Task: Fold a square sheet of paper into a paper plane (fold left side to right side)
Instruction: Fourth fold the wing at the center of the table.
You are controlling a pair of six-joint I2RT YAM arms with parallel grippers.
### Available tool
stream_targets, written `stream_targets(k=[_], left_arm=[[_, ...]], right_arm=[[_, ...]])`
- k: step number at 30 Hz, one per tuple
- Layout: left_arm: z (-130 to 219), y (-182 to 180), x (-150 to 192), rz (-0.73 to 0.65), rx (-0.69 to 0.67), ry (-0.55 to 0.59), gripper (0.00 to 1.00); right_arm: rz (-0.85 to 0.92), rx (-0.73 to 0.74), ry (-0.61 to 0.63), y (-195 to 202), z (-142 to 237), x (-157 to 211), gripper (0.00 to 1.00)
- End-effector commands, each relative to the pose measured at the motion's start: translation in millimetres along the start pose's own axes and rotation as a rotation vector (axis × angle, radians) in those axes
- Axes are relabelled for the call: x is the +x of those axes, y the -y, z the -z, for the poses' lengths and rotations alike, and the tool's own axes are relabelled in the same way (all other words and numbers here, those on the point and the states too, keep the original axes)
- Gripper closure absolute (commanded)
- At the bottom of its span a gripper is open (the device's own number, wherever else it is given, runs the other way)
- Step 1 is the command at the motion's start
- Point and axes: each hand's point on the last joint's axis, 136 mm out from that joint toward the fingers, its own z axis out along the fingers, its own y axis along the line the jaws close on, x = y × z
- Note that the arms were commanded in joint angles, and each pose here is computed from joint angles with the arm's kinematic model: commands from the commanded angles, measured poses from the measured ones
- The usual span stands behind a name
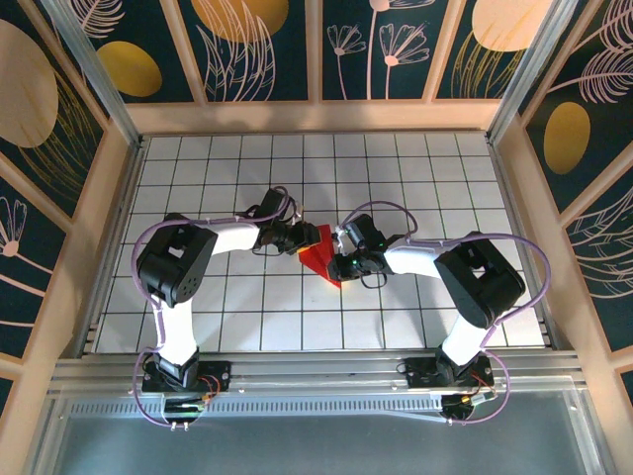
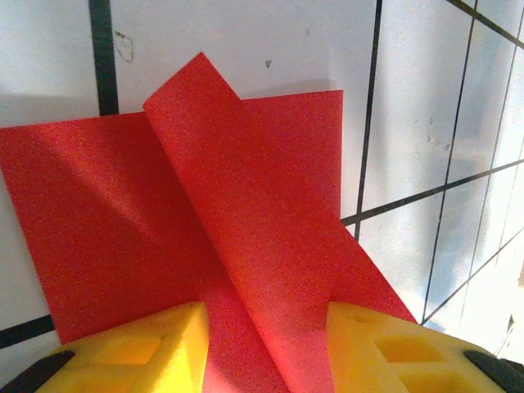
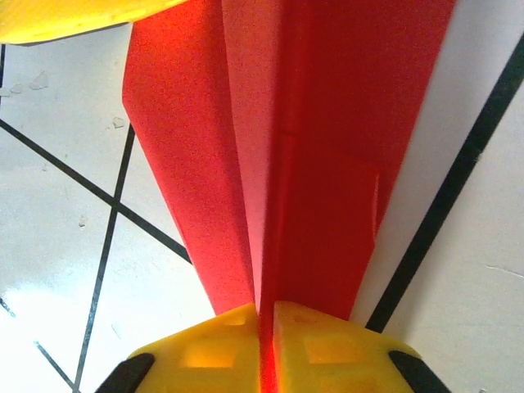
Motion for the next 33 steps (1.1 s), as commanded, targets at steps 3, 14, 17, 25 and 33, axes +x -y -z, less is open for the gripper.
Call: stream_targets(k=[3,14,17,25,33], left_arm=[[-9,-33,10,0.005,-0.126,-0.038,0.58],[-10,-38,11,0.01,-0.144,-0.038,0.58],[-9,-36,10,0.007,-0.14,-0.034,0.58],[-8,-32,8,0.006,-0.13,-0.028,0.58],[-8,-31,7,0.007,-0.125,-0.027,0.58]], right_arm=[[-0.027,0.008,-0.087,4,-2,24,0.81],[-0.012,-0.065,0.018,-18,37,-10,0.59],[-0.034,-0.117,0.076,-18,55,-23,0.52],[-0.073,-0.246,0.13,-21,54,-45,0.53],[-0.083,-0.251,0.108,-17,27,-56,0.59]])
